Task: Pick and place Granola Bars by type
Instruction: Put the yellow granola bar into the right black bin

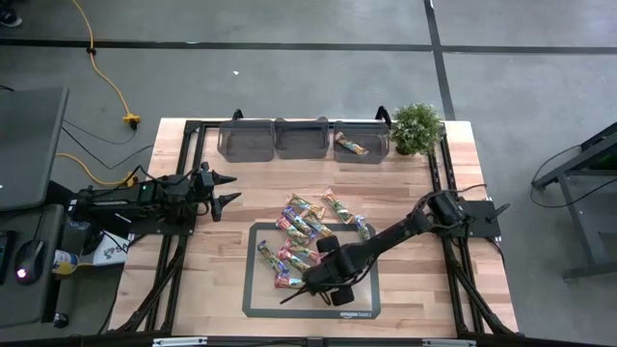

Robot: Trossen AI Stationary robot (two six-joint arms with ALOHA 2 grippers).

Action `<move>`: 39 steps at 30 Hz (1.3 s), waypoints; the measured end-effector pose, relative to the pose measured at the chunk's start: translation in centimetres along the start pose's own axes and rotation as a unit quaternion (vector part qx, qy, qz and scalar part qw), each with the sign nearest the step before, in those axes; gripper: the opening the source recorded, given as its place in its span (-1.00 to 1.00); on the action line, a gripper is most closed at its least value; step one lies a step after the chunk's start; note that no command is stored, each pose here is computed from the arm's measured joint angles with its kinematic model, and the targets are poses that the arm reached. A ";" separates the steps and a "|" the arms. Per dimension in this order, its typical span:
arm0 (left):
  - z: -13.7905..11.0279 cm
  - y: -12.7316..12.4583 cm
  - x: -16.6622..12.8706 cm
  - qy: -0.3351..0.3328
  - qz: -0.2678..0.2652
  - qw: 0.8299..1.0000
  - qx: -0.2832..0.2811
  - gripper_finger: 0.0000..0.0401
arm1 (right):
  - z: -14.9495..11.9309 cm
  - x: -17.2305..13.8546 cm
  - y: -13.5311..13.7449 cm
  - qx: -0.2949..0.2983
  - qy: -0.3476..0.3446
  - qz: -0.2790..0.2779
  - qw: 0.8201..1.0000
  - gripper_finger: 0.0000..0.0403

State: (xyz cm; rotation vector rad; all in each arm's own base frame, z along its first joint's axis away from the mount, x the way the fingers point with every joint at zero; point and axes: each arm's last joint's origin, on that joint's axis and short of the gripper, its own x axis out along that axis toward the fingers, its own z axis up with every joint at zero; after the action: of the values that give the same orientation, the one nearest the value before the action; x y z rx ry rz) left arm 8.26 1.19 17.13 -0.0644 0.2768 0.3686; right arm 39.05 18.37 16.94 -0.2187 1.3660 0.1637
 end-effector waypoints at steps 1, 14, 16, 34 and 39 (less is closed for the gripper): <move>0.0 0.0 0.0 0.000 0.000 1.000 0.000 0.21 | 0.1 -0.3 0.0 0.000 -0.001 0.001 1.000 -0.72; 0.0 0.0 0.0 0.000 0.000 1.000 0.000 0.21 | 4.5 -7.3 -1.4 0.030 -0.119 0.049 0.991 -0.72; 0.0 0.0 0.0 0.000 0.000 1.000 0.000 0.21 | 5.3 -8.8 -2.2 0.046 -0.149 0.045 0.987 -0.73; 0.0 0.0 0.0 0.000 0.000 1.000 0.000 0.21 | 8.0 -20.6 -12.1 0.190 -0.414 -0.134 0.880 -0.77; 0.0 0.0 0.0 0.000 0.000 1.000 0.000 0.21 | 7.1 -20.9 -16.4 0.279 -0.403 -0.260 0.832 -0.79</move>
State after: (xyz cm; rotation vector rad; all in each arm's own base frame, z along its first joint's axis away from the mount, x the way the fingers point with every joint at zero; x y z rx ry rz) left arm 8.25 1.19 17.13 -0.0644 0.2764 0.3683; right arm 45.70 4.47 39.75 -0.0051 0.4263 -0.5542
